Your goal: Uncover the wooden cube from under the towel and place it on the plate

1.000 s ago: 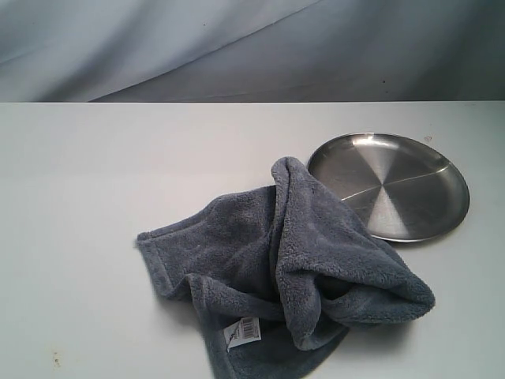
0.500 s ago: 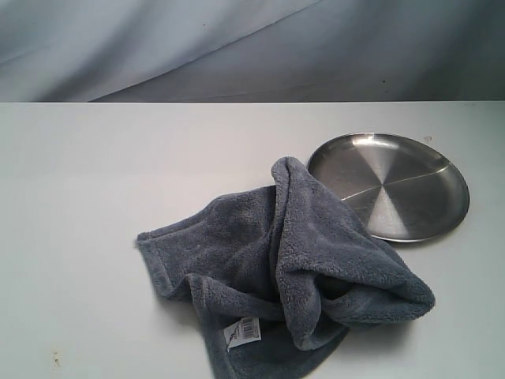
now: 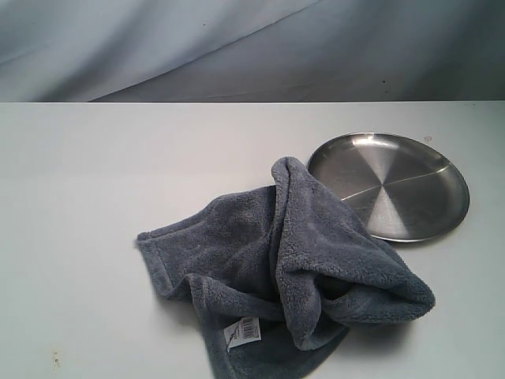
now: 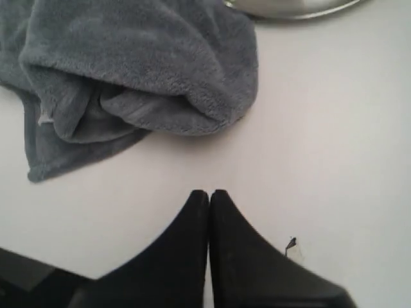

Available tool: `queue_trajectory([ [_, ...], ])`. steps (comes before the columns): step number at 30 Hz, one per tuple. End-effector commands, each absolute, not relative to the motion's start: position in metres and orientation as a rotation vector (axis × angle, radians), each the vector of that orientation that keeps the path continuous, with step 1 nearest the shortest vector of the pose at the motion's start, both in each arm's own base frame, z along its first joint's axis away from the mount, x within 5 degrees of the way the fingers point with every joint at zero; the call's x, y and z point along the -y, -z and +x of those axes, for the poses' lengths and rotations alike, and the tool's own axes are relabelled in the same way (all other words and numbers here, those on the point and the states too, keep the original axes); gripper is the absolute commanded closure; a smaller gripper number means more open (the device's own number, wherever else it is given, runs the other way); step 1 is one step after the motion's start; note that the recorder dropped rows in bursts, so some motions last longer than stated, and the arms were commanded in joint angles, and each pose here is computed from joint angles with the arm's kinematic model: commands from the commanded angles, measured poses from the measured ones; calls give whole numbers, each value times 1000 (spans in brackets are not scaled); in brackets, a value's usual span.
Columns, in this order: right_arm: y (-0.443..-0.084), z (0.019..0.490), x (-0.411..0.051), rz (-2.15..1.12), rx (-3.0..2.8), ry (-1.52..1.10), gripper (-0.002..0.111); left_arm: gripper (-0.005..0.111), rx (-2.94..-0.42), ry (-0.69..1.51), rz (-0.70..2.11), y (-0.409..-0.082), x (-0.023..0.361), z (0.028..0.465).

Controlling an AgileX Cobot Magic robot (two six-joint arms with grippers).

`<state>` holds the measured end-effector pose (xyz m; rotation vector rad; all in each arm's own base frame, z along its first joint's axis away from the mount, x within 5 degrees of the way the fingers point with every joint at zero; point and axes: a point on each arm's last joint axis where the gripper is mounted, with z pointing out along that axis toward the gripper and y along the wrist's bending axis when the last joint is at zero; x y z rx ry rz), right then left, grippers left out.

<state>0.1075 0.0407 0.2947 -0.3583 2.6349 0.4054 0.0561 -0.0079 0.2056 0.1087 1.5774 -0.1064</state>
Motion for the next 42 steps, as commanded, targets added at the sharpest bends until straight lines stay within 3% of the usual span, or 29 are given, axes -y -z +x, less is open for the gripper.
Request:
queue_trajectory([
  [1, -278, 137, -62, -540, -2767, -458, 108, 107, -1565, 109, 102, -206, 8, 56],
  [12, -290, 203, -141, -905, -2760, -316, 108, 107, -1565, 109, 102, -206, 8, 56],
  [22, -274, 214, -191, -1011, -2660, -381, 108, 107, -1565, 109, 102, -206, 8, 56],
  [36, -242, 227, -204, -1054, -2706, -385, 108, 107, -1565, 109, 102, -206, 8, 56],
  [42, -236, 244, -181, -976, -2703, -168, 108, 107, -1565, 109, 102, -206, 8, 56],
])
